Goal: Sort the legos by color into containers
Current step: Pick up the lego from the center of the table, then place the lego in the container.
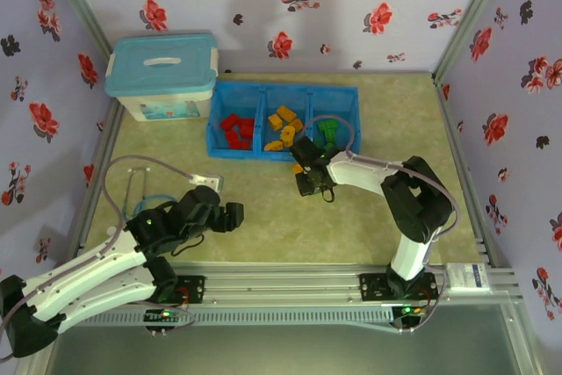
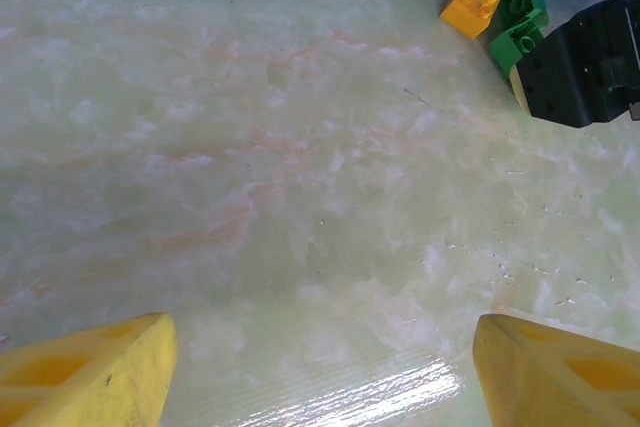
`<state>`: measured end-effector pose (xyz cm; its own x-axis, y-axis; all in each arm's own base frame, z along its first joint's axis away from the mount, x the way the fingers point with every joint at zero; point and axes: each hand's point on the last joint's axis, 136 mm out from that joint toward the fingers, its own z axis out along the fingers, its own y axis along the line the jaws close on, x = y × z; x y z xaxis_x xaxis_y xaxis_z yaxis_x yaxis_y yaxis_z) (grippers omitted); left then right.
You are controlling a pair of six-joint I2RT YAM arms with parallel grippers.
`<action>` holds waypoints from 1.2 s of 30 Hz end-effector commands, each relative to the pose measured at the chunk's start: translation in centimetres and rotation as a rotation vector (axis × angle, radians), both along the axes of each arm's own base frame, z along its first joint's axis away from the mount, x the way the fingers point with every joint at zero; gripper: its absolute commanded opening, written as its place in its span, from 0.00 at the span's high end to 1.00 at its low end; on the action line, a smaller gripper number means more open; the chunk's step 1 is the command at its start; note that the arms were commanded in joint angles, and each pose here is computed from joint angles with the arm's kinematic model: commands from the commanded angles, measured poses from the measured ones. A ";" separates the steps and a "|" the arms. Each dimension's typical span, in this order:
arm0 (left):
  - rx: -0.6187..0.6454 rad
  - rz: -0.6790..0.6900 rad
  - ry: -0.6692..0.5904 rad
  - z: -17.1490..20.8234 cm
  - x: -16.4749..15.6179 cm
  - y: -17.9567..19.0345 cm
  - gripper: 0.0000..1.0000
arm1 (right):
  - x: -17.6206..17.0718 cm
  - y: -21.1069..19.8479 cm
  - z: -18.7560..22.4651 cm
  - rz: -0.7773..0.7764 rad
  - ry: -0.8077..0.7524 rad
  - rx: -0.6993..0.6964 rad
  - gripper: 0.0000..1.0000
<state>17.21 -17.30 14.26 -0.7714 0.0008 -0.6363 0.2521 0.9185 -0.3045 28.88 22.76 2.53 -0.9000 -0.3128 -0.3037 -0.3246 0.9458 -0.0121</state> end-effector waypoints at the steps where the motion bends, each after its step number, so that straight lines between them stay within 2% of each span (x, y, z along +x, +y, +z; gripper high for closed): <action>1: -0.005 0.018 -0.016 0.1 0.2 0.1 0.22 | -0.2 -0.7 -0.2 -0.003 0.000 -0.059 0.61; 6: -0.005 0.016 -0.018 0.1 0.2 0.1 0.23 | -0.9 -0.2 0.2 0.007 -0.011 -0.046 0.75; 11: -0.006 0.018 -0.015 0.1 0.2 0.1 0.23 | -1.6 -0.1 3.0 -0.004 -0.053 -0.019 0.76; 16: -0.002 0.016 -0.013 0.0 0.1 0.2 0.23 | -0.8 -1.7 8.1 -0.064 -0.182 -0.005 0.77; 21: -0.003 0.017 -0.011 -0.1 0.0 0.2 0.23 | 1.6 -3.7 11.1 -0.139 -0.238 0.005 0.78; 26: -0.009 0.016 -0.007 -0.2 -0.2 0.1 0.23 | 4.9 -5.7 11.1 -0.238 -0.203 0.029 0.78; 33: -0.016 0.011 0.003 -0.4 -0.6 -0.1 0.23 | 10.0 -6.2 11.2 -0.276 -0.177 -0.002 0.77; 35: -0.019 0.009 0.006 -0.5 -0.7 -0.2 0.23 | 11.5 -6.7 11.3 -0.292 -0.176 -0.031 0.72; 36: -0.021 0.008 0.007 -0.5 -0.7 -0.3 0.23 | 12.1 -7.1 11.5 -0.307 -0.184 -0.055 0.62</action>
